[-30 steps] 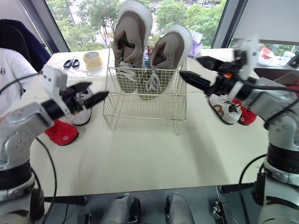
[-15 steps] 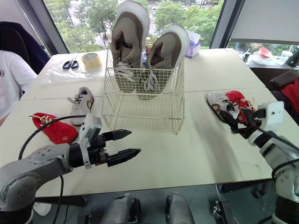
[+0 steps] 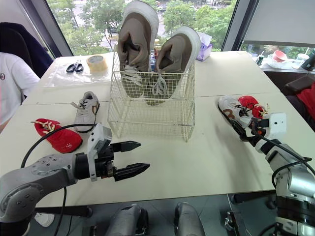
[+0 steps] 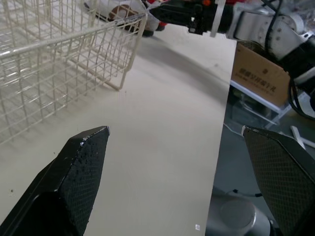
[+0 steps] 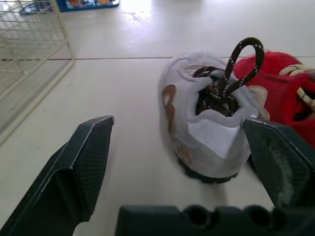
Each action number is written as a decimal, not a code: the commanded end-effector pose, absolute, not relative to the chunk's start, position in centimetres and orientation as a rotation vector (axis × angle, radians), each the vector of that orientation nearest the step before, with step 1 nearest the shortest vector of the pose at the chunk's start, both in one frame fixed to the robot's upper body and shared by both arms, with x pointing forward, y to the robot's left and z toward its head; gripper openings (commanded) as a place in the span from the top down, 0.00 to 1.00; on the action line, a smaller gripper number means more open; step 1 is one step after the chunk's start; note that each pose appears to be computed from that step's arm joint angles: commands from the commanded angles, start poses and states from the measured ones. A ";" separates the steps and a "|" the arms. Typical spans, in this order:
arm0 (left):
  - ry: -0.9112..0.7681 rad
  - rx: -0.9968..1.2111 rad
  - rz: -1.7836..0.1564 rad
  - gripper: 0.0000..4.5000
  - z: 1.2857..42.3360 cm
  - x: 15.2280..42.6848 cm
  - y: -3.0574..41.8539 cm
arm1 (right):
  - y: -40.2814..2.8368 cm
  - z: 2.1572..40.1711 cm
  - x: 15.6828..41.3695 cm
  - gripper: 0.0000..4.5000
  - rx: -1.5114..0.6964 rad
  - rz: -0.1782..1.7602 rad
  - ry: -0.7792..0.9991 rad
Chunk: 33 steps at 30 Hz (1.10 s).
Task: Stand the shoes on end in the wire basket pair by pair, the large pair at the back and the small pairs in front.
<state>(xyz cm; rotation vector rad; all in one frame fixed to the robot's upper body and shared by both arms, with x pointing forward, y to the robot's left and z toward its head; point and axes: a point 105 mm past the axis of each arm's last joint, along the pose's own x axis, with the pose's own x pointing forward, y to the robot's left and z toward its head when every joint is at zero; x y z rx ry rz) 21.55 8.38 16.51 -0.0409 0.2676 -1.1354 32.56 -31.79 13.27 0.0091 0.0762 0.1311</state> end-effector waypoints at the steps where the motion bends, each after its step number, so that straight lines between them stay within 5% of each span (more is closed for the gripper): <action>1: 0.227 -0.012 -1.126 0.01 17.2 21.2 8.4 | -32.8 13.5 33.2 0.00 -0.026 0.123 0.070; 28: 0.236 0.020 -1.075 0.01 16.7 21.7 9.1 | -32.1 11.0 36.8 0.00 0.037 0.251 0.125; 33: 0.275 -0.006 -1.095 0.00 16.8 21.2 9.8 | -31.9 10.2 37.4 0.40 -0.021 0.228 0.143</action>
